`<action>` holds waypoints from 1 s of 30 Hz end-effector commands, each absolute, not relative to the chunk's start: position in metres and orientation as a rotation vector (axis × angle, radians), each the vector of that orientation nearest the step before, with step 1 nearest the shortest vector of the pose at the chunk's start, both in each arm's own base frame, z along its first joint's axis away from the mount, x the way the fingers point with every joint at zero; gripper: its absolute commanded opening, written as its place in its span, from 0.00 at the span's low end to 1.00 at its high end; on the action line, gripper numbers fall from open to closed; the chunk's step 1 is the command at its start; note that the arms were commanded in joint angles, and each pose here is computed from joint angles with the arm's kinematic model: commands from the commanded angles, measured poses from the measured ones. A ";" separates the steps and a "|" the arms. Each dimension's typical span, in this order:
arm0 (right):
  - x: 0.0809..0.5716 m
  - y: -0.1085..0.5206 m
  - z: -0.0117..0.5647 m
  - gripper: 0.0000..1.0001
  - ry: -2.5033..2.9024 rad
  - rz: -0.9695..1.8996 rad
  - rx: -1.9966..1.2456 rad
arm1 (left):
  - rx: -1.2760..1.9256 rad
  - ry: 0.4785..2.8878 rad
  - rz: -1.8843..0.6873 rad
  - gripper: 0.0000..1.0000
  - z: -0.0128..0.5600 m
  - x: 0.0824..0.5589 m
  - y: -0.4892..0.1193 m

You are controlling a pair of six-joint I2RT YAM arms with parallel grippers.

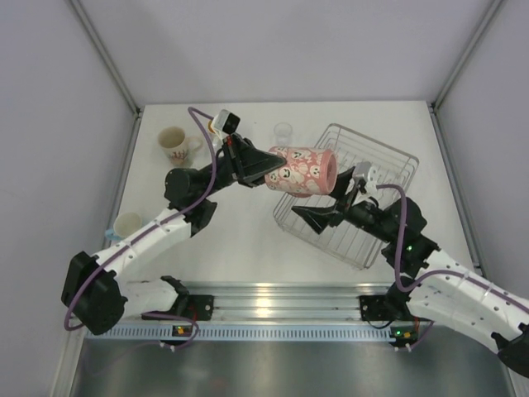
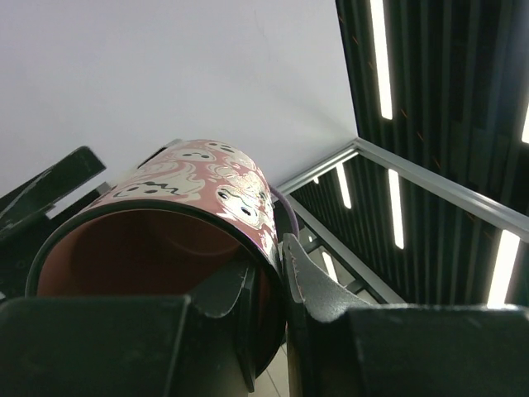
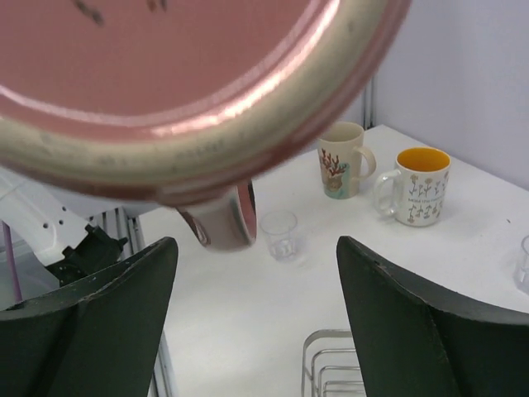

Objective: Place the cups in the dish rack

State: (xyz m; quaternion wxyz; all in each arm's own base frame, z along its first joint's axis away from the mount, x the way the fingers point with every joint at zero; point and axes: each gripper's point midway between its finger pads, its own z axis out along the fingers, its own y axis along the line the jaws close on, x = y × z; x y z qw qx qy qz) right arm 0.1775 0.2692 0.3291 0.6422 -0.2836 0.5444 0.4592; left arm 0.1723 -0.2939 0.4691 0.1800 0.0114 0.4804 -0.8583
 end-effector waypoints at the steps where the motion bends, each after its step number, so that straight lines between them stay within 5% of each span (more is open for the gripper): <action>1: 0.165 0.266 0.385 0.78 1.038 1.072 -0.661 | 0.097 1.096 -2.486 0.00 0.507 0.146 -0.262; 30: 0.156 0.299 0.397 0.40 0.998 1.327 -0.684 | -0.216 1.148 -2.564 0.00 0.461 0.175 -0.262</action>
